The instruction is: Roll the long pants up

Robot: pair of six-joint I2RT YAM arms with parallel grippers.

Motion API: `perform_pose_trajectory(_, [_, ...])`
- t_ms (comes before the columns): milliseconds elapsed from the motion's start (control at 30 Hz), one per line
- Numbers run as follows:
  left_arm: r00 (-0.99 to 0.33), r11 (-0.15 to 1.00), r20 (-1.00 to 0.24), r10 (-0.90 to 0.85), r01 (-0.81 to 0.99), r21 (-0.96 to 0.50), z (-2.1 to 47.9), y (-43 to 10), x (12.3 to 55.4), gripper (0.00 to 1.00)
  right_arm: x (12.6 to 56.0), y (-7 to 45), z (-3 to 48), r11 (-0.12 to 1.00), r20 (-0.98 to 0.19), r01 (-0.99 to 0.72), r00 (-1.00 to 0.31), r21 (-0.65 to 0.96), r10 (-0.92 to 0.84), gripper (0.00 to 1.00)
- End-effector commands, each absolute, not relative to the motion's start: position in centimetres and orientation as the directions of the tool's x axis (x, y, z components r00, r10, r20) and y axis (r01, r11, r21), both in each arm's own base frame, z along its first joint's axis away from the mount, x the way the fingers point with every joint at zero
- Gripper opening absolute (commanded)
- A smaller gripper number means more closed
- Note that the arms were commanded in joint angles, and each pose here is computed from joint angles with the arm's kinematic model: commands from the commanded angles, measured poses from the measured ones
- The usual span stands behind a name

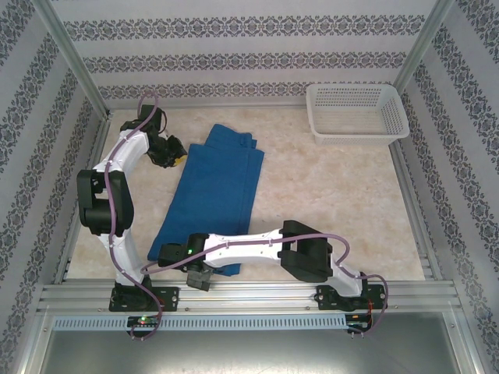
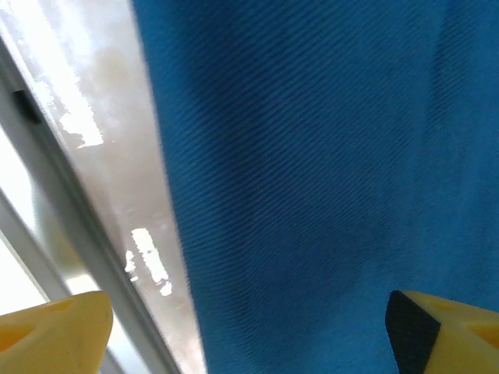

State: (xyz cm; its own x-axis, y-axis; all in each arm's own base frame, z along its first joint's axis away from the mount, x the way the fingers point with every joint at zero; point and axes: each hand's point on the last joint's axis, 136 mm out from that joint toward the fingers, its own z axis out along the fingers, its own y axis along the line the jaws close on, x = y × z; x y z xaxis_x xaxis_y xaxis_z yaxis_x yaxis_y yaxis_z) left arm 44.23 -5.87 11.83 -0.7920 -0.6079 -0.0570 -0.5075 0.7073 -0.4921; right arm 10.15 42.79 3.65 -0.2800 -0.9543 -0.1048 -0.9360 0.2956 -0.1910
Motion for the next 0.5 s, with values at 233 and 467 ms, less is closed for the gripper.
perform_pose_trajectory(233, [-0.782, 0.681, -0.071, -0.619, -0.490, -0.544, 13.0, -5.7, 44.6, 0.63, 12.4, 43.8, 2.4, 0.263, -0.114, -0.930, -0.241, -0.257, -0.964, 0.85])
perform_pose_trajectory(467, [-0.783, 0.676, -0.068, -0.619, -0.487, -0.553, 13.0, -5.7, 44.8, 1.00, 12.6, 43.3, 1.2, 0.263, -0.096, -0.937, -0.248, -0.229, -0.964, 0.52])
